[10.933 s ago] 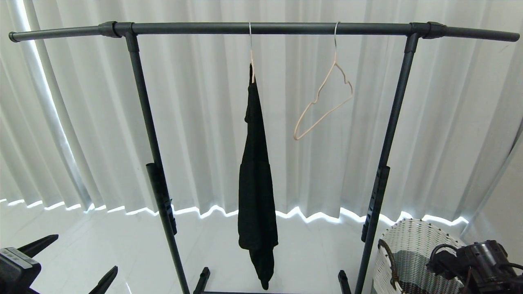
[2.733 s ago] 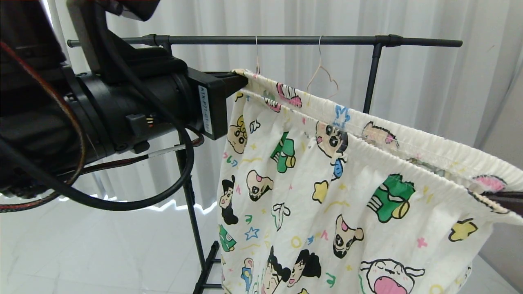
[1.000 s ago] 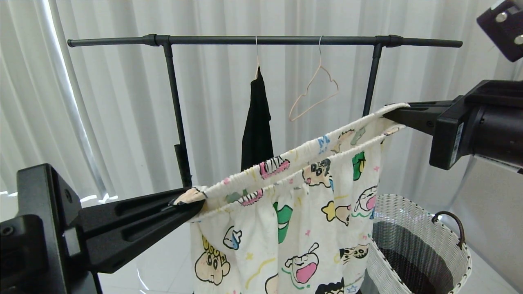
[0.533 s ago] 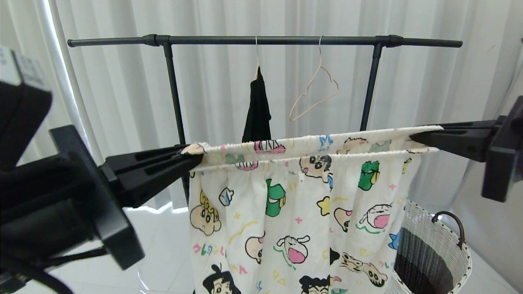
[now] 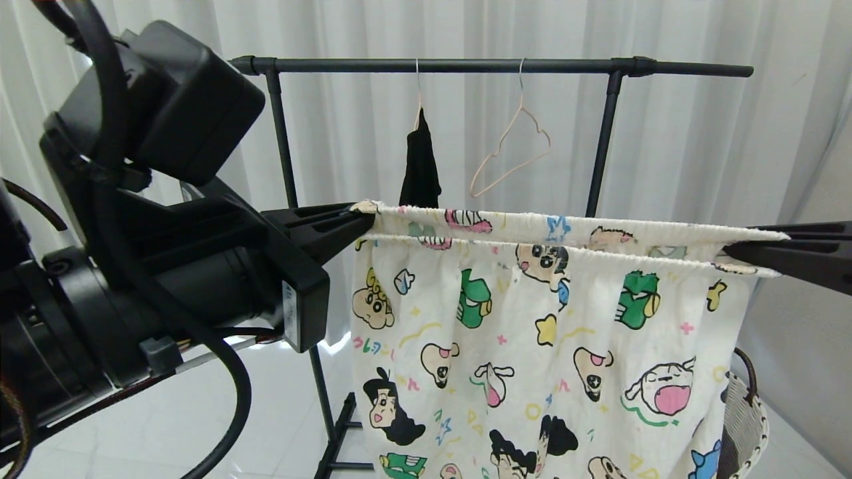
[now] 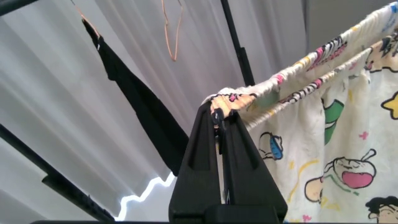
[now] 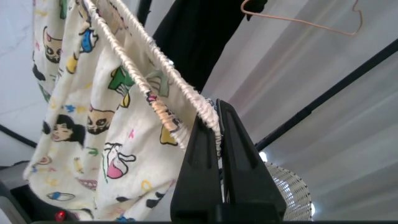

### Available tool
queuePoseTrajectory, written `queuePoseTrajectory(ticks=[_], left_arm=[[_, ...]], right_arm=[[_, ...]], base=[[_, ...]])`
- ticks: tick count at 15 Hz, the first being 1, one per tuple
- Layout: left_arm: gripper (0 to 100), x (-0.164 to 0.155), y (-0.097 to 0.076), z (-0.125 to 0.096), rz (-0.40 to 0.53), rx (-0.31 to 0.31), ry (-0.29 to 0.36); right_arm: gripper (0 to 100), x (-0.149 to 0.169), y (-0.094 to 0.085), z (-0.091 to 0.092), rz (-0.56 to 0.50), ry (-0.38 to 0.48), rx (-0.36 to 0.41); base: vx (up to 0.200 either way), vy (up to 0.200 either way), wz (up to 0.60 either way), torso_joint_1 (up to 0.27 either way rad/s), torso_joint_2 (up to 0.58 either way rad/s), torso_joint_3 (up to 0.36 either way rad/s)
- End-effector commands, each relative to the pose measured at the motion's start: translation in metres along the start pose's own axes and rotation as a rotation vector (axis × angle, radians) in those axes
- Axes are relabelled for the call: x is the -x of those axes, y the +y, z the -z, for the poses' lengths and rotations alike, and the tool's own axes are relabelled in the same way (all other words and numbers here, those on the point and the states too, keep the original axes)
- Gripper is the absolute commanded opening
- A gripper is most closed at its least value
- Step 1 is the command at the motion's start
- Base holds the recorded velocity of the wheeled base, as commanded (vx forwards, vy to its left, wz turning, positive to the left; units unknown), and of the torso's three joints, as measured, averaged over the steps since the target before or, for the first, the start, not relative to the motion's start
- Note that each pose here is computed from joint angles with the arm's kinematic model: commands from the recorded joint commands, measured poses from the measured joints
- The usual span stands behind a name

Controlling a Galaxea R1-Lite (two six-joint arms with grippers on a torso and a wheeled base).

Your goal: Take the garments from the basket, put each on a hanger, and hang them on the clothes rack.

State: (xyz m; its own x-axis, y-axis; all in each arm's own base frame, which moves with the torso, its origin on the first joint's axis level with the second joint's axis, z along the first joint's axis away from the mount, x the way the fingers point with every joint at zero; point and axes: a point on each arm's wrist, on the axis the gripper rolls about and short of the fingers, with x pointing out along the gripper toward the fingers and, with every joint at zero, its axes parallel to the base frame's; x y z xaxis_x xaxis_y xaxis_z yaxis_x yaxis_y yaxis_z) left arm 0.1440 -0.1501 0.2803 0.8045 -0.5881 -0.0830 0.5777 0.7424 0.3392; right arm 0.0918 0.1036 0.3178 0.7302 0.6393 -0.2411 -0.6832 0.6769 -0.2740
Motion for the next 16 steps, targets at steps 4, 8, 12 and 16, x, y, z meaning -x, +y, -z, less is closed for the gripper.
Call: queuePoseTrajectory(ticks=[4, 8, 12, 16], left_arm=[[0, -0.002, -0.001, 0.001, 0.002, -0.002, 0.007], [0, -0.003, -0.001, 0.002, 0.001, -0.004, 0.011], [0, -0.003, 0.001, 0.01, -0.067, -0.014, 0.058], [0, 0.013, 0.036, 0.029, -0.371, -0.026, 0.176]], right_arm=[[0, 0.0, 0.0, 0.001, 0.001, 0.006, 0.001], [100, 0.003, 0.003, 0.011, -0.008, 0.022, 0.033], [100, 0.013, 0.003, 0.024, 0.013, 0.038, 0.054], [100, 0.014, -0.029, 0.036, 0.48, 0.211, 0.0]], base=[[0.0, 0.0, 0.0, 0.0, 0.0, 0.0], [0.0, 0.0, 0.0, 0.0, 0.0, 0.0], [0.0, 0.0, 0.0, 0.0, 0.0, 0.0], [0.0, 0.0, 0.0, 0.0, 0.0, 0.0]])
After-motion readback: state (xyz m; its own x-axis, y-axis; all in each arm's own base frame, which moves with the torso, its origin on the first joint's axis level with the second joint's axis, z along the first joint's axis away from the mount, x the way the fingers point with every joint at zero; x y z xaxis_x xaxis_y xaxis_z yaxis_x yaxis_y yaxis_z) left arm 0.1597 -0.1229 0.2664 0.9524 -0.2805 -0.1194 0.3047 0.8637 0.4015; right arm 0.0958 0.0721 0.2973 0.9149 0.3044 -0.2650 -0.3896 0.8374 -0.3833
